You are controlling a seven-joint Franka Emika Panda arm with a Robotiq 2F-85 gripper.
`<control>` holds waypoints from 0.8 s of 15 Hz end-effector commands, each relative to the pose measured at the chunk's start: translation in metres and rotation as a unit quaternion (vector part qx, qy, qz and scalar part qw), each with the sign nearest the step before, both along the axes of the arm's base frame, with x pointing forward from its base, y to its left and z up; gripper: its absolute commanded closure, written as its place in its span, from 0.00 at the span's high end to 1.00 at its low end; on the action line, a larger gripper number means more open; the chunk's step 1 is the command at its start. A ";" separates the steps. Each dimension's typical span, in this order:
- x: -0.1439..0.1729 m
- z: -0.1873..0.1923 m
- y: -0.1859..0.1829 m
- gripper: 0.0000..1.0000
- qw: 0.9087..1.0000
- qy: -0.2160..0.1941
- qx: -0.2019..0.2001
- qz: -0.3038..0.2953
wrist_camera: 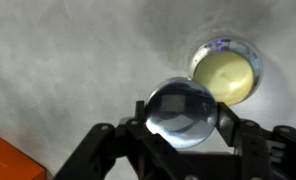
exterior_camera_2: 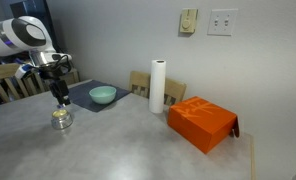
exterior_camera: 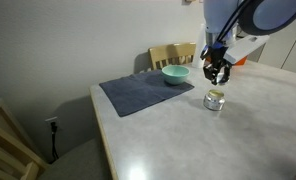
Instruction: Place the lid on top of the silver container
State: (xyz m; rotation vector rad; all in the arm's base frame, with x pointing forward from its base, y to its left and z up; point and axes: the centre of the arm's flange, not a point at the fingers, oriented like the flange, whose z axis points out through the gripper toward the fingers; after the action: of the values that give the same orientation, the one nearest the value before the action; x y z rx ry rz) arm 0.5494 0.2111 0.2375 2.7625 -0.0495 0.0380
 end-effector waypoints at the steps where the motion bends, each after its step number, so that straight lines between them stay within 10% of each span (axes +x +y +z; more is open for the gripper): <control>1: -0.019 0.013 0.018 0.44 0.999 0.033 0.013 0.017; 12: -0.014 -0.015 0.010 0.44 0.995 0.050 0.046 0.067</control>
State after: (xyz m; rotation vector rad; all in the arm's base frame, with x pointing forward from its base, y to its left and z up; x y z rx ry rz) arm 0.5328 0.2311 0.2319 2.8124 0.1039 -0.0391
